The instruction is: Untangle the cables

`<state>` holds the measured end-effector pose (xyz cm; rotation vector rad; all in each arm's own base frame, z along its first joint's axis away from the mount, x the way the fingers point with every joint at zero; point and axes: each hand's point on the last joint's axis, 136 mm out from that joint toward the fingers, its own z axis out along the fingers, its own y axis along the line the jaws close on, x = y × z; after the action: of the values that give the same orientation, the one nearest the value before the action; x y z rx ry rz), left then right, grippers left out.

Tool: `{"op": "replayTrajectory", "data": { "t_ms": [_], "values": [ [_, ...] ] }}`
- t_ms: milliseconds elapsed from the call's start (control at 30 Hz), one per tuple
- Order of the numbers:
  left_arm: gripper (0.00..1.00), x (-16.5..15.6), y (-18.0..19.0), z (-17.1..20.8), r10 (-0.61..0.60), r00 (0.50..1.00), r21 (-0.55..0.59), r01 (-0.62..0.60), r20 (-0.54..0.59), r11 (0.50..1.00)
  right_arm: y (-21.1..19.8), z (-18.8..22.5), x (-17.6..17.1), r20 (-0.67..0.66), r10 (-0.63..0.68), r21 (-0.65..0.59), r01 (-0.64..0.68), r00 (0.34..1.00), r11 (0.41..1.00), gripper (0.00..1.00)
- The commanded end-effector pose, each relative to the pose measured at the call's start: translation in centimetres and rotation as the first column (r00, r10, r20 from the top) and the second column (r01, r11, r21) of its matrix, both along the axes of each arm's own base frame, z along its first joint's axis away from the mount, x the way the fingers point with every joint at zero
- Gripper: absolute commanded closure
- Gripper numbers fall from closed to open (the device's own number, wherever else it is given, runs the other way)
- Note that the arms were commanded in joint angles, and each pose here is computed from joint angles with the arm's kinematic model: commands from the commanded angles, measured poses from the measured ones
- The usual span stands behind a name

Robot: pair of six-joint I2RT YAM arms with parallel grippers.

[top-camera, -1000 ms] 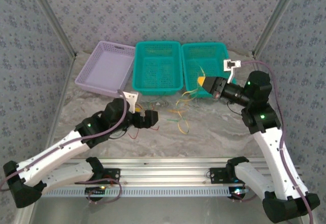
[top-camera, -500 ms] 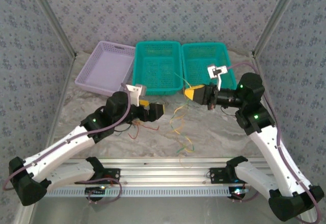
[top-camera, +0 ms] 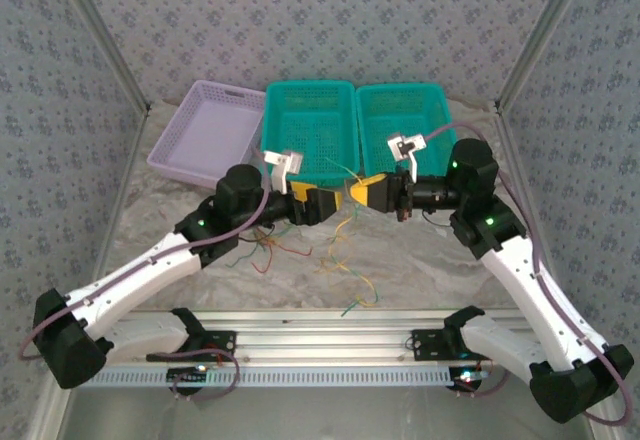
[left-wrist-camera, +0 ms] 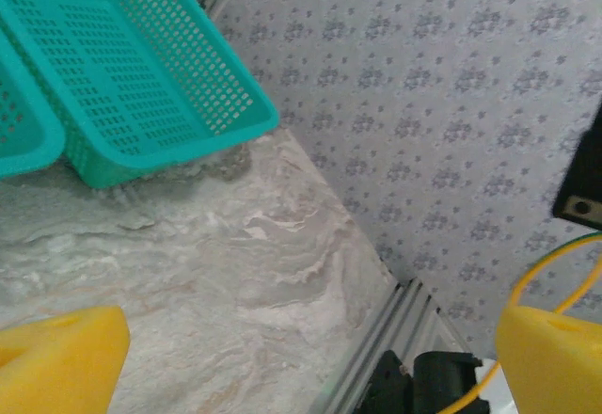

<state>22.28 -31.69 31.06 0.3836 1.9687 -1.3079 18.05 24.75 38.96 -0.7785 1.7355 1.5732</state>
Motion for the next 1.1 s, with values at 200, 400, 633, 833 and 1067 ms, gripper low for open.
{"op": "replayTrajectory", "data": {
  "t_ms": [200,400,633,833,1067],
  "values": [
    [0.00,-2.0,2.4,6.6,0.018,0.988,-0.145,0.004,0.151,0.989,0.3,-1.1,0.5,0.015,-0.017,-0.053,0.017,1.000,0.998,1.00],
    [0.00,-2.1,2.7,8.1,0.036,0.986,-0.205,-0.001,0.165,0.979,0.8,-1.7,0.6,0.006,-0.010,-0.070,0.011,1.000,0.997,1.00],
    [0.02,-1.1,2.0,8.6,0.047,0.990,-0.216,-0.016,0.136,0.976,1.3,-2.0,0.5,0.002,0.002,-0.091,-0.002,1.000,0.996,1.00],
    [0.18,-0.6,1.8,8.9,0.068,0.990,-0.230,-0.039,0.123,0.972,2.2,-2.6,0.3,-0.008,0.030,-0.110,-0.031,1.000,0.993,1.00],
    [0.28,0.1,2.2,9.3,0.111,0.987,-0.232,-0.083,0.113,0.969,3.3,-3.9,-0.2,-0.018,0.061,-0.141,-0.063,0.998,0.988,1.00]
  ]
}}
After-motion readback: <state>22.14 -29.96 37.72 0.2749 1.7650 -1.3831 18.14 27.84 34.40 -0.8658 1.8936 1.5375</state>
